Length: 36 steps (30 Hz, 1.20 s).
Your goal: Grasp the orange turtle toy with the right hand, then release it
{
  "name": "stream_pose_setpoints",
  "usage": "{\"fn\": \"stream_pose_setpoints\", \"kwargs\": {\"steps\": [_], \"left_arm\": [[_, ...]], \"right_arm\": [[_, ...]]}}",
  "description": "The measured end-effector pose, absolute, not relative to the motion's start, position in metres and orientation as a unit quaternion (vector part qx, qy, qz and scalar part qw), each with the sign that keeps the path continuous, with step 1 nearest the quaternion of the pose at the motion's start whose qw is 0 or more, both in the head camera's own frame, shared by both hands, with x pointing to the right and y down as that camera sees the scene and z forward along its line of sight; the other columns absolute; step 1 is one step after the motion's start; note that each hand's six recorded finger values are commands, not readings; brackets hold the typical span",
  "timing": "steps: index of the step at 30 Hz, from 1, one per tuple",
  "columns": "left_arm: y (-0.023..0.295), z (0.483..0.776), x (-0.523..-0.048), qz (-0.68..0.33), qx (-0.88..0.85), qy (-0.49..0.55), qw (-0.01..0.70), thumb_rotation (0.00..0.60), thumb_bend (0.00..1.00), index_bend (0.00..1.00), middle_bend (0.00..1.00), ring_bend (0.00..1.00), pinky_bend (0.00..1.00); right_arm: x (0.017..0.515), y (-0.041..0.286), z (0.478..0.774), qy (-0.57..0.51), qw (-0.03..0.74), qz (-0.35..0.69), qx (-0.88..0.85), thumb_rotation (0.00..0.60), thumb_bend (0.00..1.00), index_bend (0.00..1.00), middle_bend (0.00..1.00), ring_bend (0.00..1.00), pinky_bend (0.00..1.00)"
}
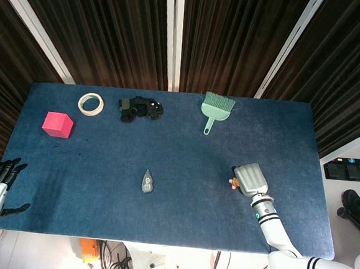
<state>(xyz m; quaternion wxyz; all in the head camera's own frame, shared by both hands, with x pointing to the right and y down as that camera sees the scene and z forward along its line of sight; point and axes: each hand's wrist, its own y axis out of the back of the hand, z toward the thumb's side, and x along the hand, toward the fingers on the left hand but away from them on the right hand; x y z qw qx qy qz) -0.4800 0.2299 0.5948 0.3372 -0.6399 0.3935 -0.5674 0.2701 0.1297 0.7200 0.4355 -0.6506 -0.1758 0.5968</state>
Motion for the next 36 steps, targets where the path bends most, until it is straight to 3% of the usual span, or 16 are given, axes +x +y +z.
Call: {"fn": "stream_pose_setpoints", "kwargs": {"steps": [6, 8, 12, 14, 16, 20, 29, 31, 32, 34, 35, 36], "left_arm": [[0.231, 0.594, -0.482, -0.568, -0.639, 0.395, 0.336, 0.600, 0.06, 0.13, 0.03, 0.00, 0.07], [0.231, 0.594, -0.483, -0.568, -0.638, 0.395, 0.337, 0.600, 0.06, 0.13, 0.03, 0.00, 0.07], [0.231, 0.594, -0.482, -0.567, -0.639, 0.395, 0.338, 0.600, 0.06, 0.13, 0.03, 0.00, 0.07], [0.230, 0.593, -0.481, -0.567, -0.639, 0.395, 0.339, 0.600, 0.06, 0.13, 0.03, 0.00, 0.07], [0.230, 0.592, -0.481, -0.566, -0.639, 0.395, 0.341, 0.600, 0.06, 0.13, 0.03, 0.00, 0.07], [0.230, 0.592, -0.479, -0.565, -0.639, 0.395, 0.342, 0.600, 0.06, 0.13, 0.03, 0.00, 0.07], [0.229, 0.590, -0.474, -0.561, -0.641, 0.395, 0.344, 0.600, 0.06, 0.13, 0.03, 0.00, 0.07], [0.230, 0.589, -0.474, -0.560, -0.640, 0.396, 0.345, 0.600, 0.06, 0.13, 0.03, 0.00, 0.07], [0.230, 0.588, -0.474, -0.560, -0.640, 0.397, 0.346, 0.600, 0.06, 0.13, 0.03, 0.00, 0.07], [0.230, 0.586, -0.474, -0.558, -0.638, 0.401, 0.347, 0.600, 0.06, 0.13, 0.03, 0.00, 0.07], [0.230, 0.586, -0.475, -0.557, -0.637, 0.403, 0.348, 0.600, 0.06, 0.13, 0.03, 0.00, 0.07], [0.230, 0.585, -0.475, -0.555, -0.636, 0.406, 0.350, 0.600, 0.06, 0.13, 0.03, 0.00, 0.07]], "right_arm": [[0.270, 0.131, 0.722, -0.176, 0.435, 0.601, -0.647, 0.600, 0.40, 0.89, 0.75, 1.00, 1.00], [0.270, 0.131, 0.722, -0.177, 0.433, 0.600, -0.649, 0.600, 0.36, 0.82, 0.71, 1.00, 1.00], [0.272, 0.129, 0.719, -0.179, 0.427, 0.597, -0.655, 0.600, 0.05, 0.33, 0.41, 0.98, 1.00], [0.273, 0.127, 0.716, -0.188, 0.420, 0.593, -0.661, 0.600, 0.00, 0.11, 0.25, 0.96, 1.00], [0.276, 0.125, 0.712, -0.201, 0.410, 0.587, -0.668, 0.600, 0.00, 0.00, 0.12, 0.93, 1.00], [0.288, 0.117, 0.701, -0.223, 0.396, 0.578, -0.678, 0.600, 0.00, 0.00, 0.00, 0.87, 0.99], [0.323, 0.128, 0.675, -0.246, 0.400, 0.584, -0.662, 0.600, 0.00, 0.00, 0.01, 0.86, 0.97], [0.339, 0.135, 0.663, -0.264, 0.409, 0.586, -0.648, 0.600, 0.00, 0.00, 0.02, 0.78, 0.91], [0.348, 0.140, 0.657, -0.273, 0.412, 0.588, -0.640, 0.600, 0.00, 0.00, 0.01, 0.65, 0.81], [0.374, 0.156, 0.642, -0.301, 0.412, 0.593, -0.623, 0.600, 0.00, 0.00, 0.00, 0.28, 0.56], [0.385, 0.163, 0.635, -0.315, 0.409, 0.595, -0.616, 0.600, 0.00, 0.00, 0.00, 0.17, 0.45], [0.395, 0.169, 0.629, -0.329, 0.406, 0.596, -0.610, 0.600, 0.00, 0.00, 0.00, 0.05, 0.24]]}}
